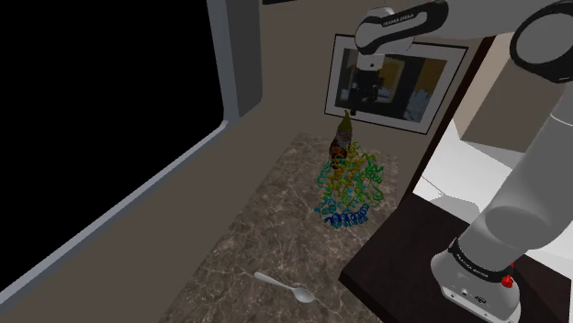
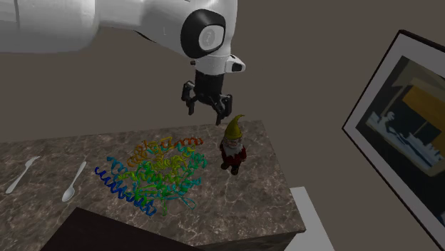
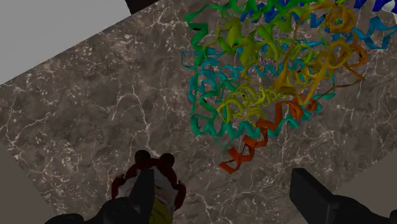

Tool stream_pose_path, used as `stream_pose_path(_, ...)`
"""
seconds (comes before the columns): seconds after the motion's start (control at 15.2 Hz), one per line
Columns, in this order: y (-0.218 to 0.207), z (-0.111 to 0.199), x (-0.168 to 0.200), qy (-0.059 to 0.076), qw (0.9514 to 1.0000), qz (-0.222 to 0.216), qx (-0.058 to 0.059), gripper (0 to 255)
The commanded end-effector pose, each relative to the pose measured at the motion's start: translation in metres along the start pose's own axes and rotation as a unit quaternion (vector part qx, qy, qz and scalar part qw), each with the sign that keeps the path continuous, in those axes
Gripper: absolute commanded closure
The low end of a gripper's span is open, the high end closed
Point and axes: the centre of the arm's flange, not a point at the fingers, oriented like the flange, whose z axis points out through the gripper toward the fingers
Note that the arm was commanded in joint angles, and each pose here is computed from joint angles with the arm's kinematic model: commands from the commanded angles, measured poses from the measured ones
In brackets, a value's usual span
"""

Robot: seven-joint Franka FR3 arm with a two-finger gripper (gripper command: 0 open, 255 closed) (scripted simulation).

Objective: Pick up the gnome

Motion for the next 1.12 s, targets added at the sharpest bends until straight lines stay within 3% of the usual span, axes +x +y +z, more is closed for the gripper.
stream_pose_path(0.0, 0.014, 0.006, 0.024, 0.004, 0.9999, 0.007, 0.007, 0)
stream_pose_path(0.59, 0.082, 0.024, 0.114, 0.017, 0.9985, 0.038, 0.037, 0)
stream_pose_path(1.06, 0.086, 0.060, 0.119, 0.017, 0.9985, 0.038, 0.037, 0)
